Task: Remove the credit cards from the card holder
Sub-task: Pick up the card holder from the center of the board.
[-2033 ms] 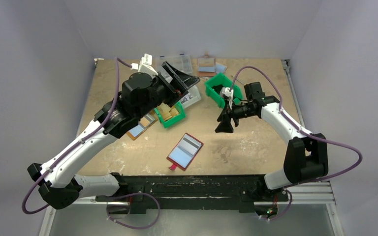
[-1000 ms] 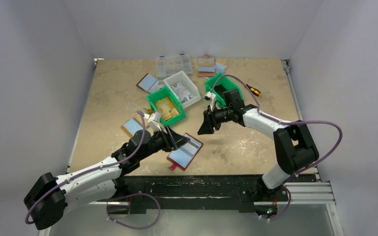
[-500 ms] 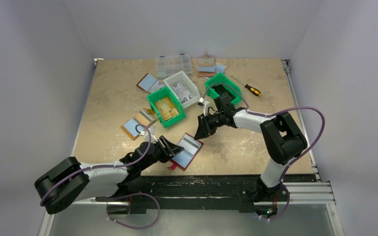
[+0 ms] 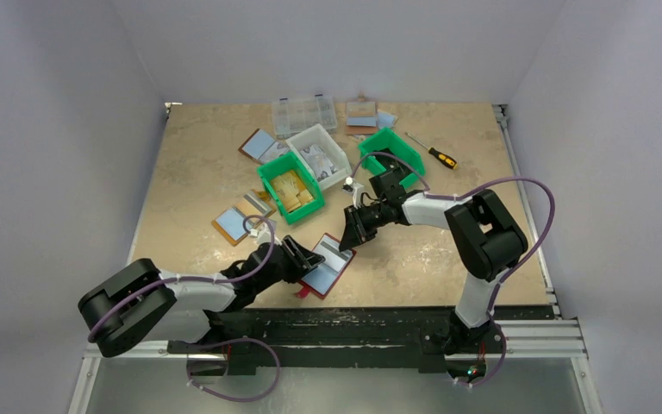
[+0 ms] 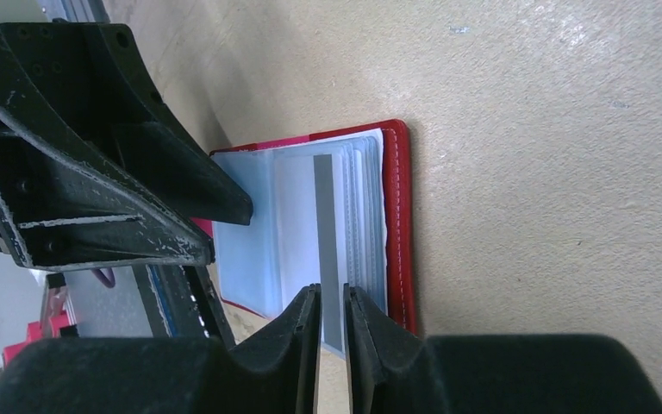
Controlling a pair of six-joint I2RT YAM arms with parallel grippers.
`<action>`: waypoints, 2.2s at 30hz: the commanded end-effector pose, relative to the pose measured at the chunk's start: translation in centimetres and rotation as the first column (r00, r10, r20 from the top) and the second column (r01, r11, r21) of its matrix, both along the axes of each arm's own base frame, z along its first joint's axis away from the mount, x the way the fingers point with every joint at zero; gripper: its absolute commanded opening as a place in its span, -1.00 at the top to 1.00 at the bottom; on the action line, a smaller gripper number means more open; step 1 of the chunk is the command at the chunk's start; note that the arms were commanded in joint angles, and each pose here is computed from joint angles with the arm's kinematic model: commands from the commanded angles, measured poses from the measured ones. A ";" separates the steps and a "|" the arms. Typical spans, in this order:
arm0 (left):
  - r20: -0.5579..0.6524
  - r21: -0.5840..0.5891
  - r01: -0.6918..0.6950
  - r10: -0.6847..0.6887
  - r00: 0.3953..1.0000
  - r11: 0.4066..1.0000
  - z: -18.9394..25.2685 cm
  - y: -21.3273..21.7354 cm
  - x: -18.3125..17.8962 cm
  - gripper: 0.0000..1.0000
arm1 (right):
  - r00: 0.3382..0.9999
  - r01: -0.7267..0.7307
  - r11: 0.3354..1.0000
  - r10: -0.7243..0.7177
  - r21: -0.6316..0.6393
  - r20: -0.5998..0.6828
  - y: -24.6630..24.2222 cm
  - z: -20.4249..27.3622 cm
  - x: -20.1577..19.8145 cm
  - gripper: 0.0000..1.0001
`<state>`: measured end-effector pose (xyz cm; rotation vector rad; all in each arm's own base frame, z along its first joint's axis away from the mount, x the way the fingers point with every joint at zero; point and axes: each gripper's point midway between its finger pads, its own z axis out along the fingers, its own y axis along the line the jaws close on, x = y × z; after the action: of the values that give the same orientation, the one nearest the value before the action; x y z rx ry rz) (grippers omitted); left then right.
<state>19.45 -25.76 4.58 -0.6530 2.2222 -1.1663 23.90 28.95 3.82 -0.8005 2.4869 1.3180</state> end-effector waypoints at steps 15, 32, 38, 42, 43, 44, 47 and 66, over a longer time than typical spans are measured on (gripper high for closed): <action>-0.064 0.054 -0.051 0.055 0.996 0.997 -1.0 -0.8 1.5 0.13 | 1.000 0.009 0.998 -0.010 -0.061 -0.006 0.7 -1.1 0.4 0.61; 0.032 0.134 0.069 -0.074 0.997 0.989 -0.6 -0.1 5.0 0.31 | 0.994 -0.077 0.997 0.075 -0.023 -0.074 2.4 -0.5 -1.9 0.81; 0.113 0.121 0.144 -0.158 0.981 0.982 -0.1 -0.7 5.0 0.20 | 0.998 -0.048 0.998 0.046 -0.042 -0.051 2.0 -0.5 -1.1 0.77; 0.120 0.129 0.152 -0.168 0.978 0.980 0.0 -0.4 4.6 0.19 | 0.999 -0.007 0.999 0.006 -0.052 -0.031 1.3 -0.4 0.1 0.76; 0.121 0.131 0.155 -0.171 0.978 0.979 0.1 -0.4 4.5 0.19 | 1.000 -0.002 0.999 0.001 -0.049 -0.029 1.2 -0.3 0.2 0.76; 0.121 0.136 0.156 -0.173 0.978 0.978 0.1 -0.3 4.4 0.19 | 1.000 0.001 0.999 -0.002 -0.041 -0.023 1.1 0.0 0.4 0.76; 0.120 0.152 0.157 -0.176 0.977 0.976 0.3 0.1 4.2 0.19 | 1.000 0.002 1.000 -0.002 -0.002 -0.010 0.9 1.1 0.8 0.75; 0.096 0.013 0.109 -0.110 0.989 0.994 0.4 0.8 2.5 0.18 | 0.999 0.027 0.999 -0.026 0.045 -0.034 1.0 1.4 0.8 0.66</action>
<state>21.67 -24.13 3.59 -0.4650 2.2625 -1.1222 24.35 29.76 4.51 -0.7576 2.5038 1.3970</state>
